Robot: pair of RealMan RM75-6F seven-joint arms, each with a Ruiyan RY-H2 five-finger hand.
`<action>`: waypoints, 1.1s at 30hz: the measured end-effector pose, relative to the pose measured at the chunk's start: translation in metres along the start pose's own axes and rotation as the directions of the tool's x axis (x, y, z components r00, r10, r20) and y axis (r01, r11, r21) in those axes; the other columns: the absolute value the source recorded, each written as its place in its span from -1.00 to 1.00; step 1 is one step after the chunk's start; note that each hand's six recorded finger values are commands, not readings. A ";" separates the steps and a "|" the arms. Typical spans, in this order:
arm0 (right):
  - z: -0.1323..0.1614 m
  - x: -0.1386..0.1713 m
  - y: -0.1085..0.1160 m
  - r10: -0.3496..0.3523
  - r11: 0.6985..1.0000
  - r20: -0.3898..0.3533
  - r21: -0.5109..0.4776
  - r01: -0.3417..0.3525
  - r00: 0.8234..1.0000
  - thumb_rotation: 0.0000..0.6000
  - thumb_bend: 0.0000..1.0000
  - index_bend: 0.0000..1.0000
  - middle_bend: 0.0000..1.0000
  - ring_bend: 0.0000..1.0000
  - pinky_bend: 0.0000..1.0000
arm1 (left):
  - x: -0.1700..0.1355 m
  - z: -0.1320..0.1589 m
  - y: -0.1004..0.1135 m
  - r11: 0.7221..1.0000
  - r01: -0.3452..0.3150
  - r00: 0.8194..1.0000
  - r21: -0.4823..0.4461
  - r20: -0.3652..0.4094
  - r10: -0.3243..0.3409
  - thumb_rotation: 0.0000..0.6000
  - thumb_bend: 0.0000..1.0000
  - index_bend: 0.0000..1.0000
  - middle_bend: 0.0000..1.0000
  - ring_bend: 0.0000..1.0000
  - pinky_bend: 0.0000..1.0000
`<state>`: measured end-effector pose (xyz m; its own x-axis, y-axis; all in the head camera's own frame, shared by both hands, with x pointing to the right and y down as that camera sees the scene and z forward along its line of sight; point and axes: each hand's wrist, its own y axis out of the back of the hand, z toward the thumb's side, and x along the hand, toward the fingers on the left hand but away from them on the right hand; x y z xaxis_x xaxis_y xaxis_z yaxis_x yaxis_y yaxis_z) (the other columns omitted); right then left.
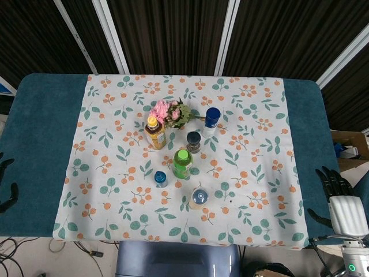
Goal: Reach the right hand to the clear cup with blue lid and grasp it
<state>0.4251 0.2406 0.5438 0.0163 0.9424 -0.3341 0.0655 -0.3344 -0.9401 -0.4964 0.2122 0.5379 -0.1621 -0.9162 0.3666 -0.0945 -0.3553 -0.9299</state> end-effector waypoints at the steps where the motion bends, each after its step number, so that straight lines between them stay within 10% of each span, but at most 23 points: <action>1: 0.000 0.000 0.000 0.001 1.000 0.000 -0.002 -0.001 1.000 1.00 -0.67 -0.83 -0.83 -0.82 -0.65 | 0.000 0.000 0.000 1.000 0.000 1.000 0.001 0.000 0.000 1.00 0.05 -0.68 -0.92 -0.90 -1.00; 18: 0.027 -0.004 -0.023 0.128 0.973 -0.106 -0.181 -0.145 0.986 1.00 -0.67 -0.82 -0.83 -0.82 -0.65 | 0.002 0.004 -0.006 1.000 0.025 1.000 -0.002 0.002 -0.025 1.00 0.05 -0.68 -0.92 -0.90 -1.00; 33: 0.116 -0.053 -0.072 0.322 0.791 -0.381 -0.396 -0.467 0.867 1.00 -0.67 -0.82 -0.75 -0.81 -0.65 | 0.003 0.000 -0.003 1.000 0.019 1.000 -0.013 -0.014 -0.019 1.00 0.05 -0.68 -0.92 -0.90 -1.00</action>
<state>0.3038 0.2143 0.6210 0.4151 0.7118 -0.5666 0.4390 -0.7022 -0.5605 -0.4963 0.2100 0.5420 -0.1737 -0.9067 0.3842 -0.1100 -0.3698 -0.9226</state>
